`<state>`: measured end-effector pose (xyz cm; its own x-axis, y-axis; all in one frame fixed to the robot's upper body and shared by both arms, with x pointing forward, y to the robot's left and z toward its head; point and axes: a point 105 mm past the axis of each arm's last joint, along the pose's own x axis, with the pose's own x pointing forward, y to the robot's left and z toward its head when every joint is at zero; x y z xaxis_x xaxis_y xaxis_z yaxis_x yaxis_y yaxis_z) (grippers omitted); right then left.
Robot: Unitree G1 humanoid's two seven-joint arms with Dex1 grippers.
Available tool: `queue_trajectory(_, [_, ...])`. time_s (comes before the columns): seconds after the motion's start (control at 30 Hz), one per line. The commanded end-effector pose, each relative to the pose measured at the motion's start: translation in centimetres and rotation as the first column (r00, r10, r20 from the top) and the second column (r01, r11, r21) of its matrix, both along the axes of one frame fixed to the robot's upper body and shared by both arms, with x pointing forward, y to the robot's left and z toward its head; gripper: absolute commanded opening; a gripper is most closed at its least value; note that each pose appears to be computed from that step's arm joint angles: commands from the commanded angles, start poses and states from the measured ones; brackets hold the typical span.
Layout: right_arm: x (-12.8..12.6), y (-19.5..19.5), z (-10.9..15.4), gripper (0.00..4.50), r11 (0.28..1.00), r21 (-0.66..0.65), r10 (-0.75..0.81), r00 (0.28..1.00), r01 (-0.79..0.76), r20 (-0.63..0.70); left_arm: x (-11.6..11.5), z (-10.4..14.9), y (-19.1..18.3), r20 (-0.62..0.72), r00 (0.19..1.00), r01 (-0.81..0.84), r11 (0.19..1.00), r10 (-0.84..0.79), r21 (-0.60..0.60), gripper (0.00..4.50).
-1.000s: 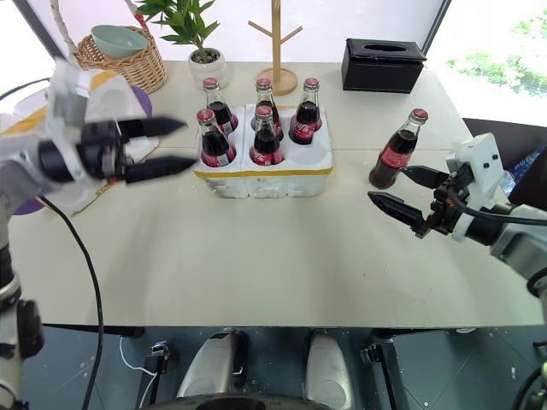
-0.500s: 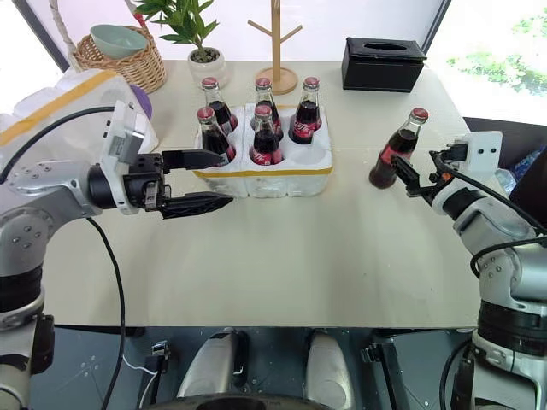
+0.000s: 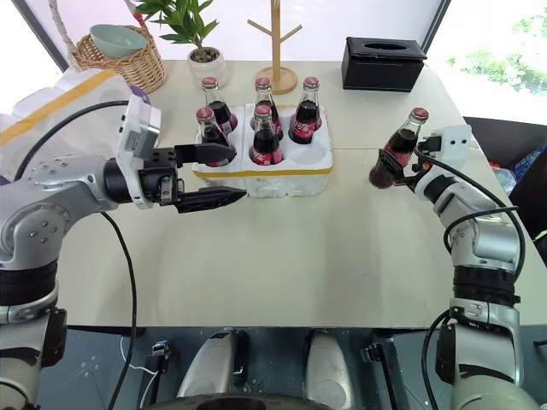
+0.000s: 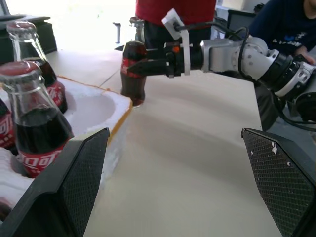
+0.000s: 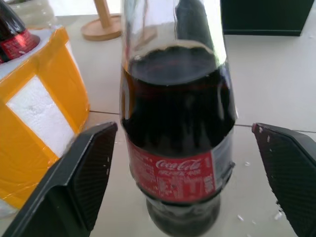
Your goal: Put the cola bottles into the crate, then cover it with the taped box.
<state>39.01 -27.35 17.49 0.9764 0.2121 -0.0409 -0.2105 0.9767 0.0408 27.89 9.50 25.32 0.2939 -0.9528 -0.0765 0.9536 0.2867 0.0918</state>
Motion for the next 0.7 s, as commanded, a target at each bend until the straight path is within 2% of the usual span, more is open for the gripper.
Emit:
queue_trajectory(0.03, [0.8, 0.5, 0.9, 4.50, 0.999, -0.034, 0.022, 0.999, -0.021, 0.046, -0.2, 0.9, -0.2, 0.047, 0.999, 0.012, 1.000, -0.012, -0.009, 4.46])
queue_trajectory(0.07, [1.0, 0.6, 0.8, 4.50, 0.999, -0.033, 0.026, 0.999, -0.024, 0.045, -0.1, 0.9, -0.1, 0.047, 0.999, 0.011, 1.000, -0.011, -0.008, 4.46])
queue_trajectory(0.1, [1.3, 0.5, 0.8, 4.24, 0.999, -0.032, 0.017, 0.999, -0.015, 0.047, 0.0, 0.9, -0.1, 0.047, 0.999, 0.009, 1.000, -0.008, -0.007, 4.49])
queue_trajectory(0.23, [1.3, 0.7, 2.3, 2.76, 1.000, -0.014, 0.023, 0.994, -0.021, 0.104, 0.0, 0.9, -0.1, 0.052, 0.999, 0.001, 1.000, 0.000, -0.004, 4.50])
queue_trajectory(0.33, [0.6, 1.0, 4.5, 2.79, 0.999, -0.017, 0.048, 0.983, -0.045, 0.177, 0.0, 1.0, 0.0, 0.054, 0.998, -0.007, 1.000, 0.007, -0.005, 4.50])
queue_trajectory(0.47, [-1.4, 3.8, 11.2, 2.79, 0.981, -0.001, 0.180, 0.918, -0.192, 0.353, 0.2, 1.0, 0.4, 0.056, 0.998, -0.031, 0.999, 0.032, -0.011, 4.50])
queue_trajectory(0.6, [-2.8, 7.6, 14.2, 2.79, 0.934, 0.025, 0.318, 0.860, -0.357, 0.399, 0.3, 0.9, 0.5, 0.054, 0.998, -0.044, 0.999, 0.045, -0.019, 4.50])
queue_trajectory(0.7, [-3.2, 9.9, 14.8, 2.79, 0.901, 0.018, 0.392, 0.831, -0.433, 0.394, 0.5, 0.9, 0.5, 0.058, 0.997, -0.049, 0.999, 0.051, -0.024, 4.50])
